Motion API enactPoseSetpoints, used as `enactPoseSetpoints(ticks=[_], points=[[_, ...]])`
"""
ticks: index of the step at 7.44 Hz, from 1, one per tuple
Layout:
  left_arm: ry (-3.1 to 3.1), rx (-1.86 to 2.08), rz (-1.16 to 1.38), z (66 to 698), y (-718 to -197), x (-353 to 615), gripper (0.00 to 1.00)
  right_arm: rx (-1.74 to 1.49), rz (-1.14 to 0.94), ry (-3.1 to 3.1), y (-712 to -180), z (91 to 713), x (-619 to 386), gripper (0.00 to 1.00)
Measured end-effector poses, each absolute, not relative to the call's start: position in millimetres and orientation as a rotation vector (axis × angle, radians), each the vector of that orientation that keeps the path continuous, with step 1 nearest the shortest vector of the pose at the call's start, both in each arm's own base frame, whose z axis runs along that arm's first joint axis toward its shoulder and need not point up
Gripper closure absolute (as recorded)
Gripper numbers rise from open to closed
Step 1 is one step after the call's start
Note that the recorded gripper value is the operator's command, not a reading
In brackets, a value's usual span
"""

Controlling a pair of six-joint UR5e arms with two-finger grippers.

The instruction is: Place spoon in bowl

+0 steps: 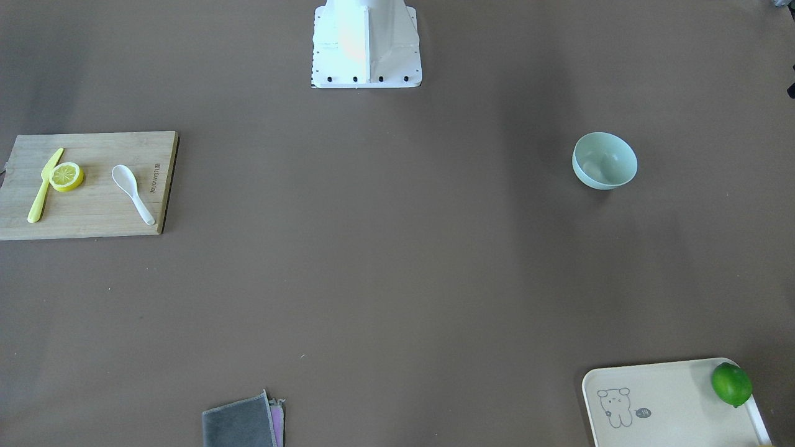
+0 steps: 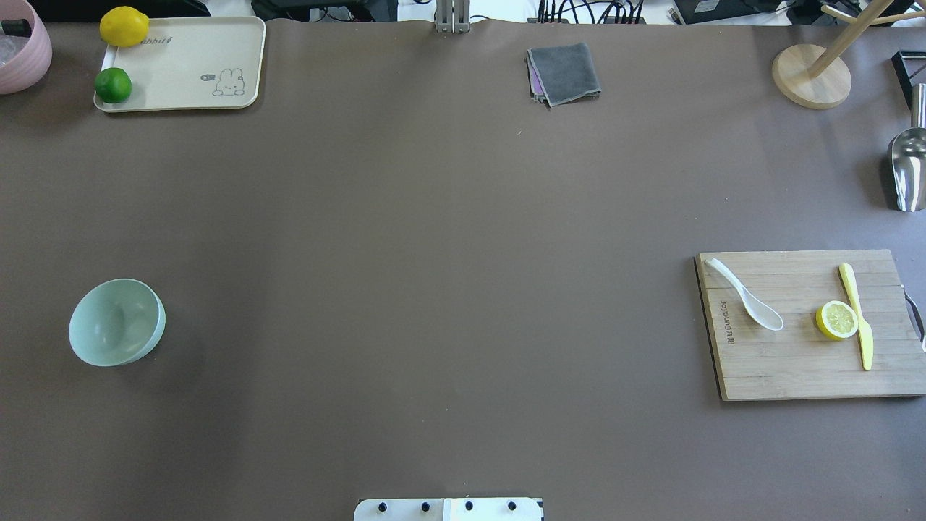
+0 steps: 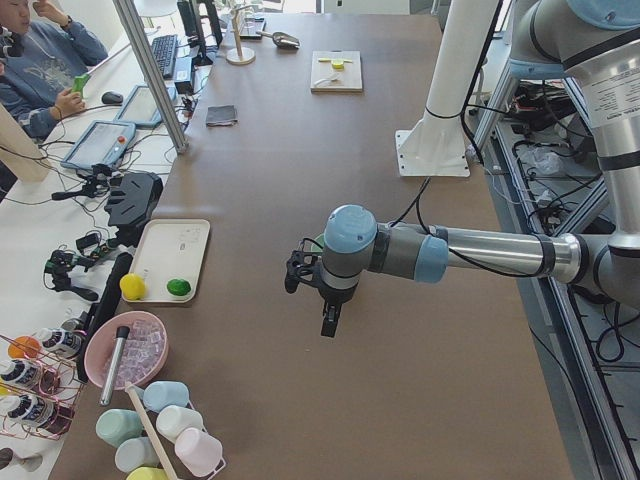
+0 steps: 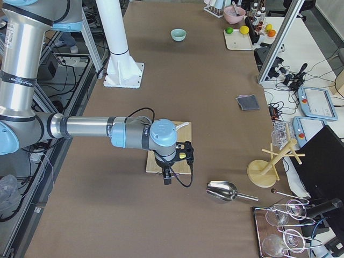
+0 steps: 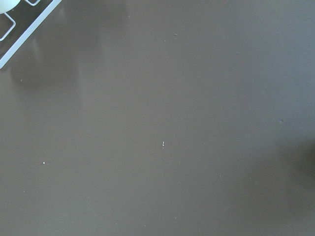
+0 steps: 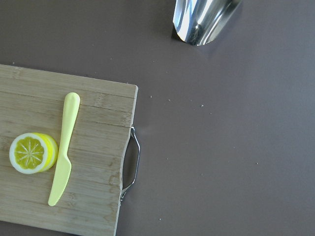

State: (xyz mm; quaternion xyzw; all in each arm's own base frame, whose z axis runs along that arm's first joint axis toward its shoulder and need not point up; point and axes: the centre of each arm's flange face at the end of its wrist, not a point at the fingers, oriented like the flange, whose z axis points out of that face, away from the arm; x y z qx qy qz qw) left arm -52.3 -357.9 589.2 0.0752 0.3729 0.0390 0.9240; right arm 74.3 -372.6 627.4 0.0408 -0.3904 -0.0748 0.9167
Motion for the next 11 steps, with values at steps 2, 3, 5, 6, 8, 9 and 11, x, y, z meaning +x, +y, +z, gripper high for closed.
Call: enactPoseSetpoints(ticks=[2, 3, 5, 6, 8, 9, 11], points=[[0.769, 0.159, 0.083, 587, -359, -52, 0.02, 0.114, -0.164, -0.832, -374, 611, 72, 0.0], [0.776, 0.165, 0.088, 585, -359, -51, 0.03, 0.134, -0.173, -0.839, -375, 600, 71, 0.0], [0.825, 0.186, 0.082, 574, -363, -44, 0.11, 0.16, -0.202, -0.845, -379, 584, 65, 0.0], [0.849, 0.189, 0.069, 566, -367, -30, 0.11, 0.172, -0.225, -0.848, -382, 577, 58, 0.01], [0.897, 0.173, 0.076, 548, -375, 22, 0.08, 0.178, -0.278, -0.857, -386, 569, 37, 0.02], [0.916, 0.151, 0.088, 538, -380, 50, 0.02, 0.183, -0.3, -0.861, -389, 563, 21, 0.02], [0.881, 0.137, 0.136, 531, -384, 100, 0.03, 0.184, -0.315, -0.88, -394, 551, -16, 0.0]])
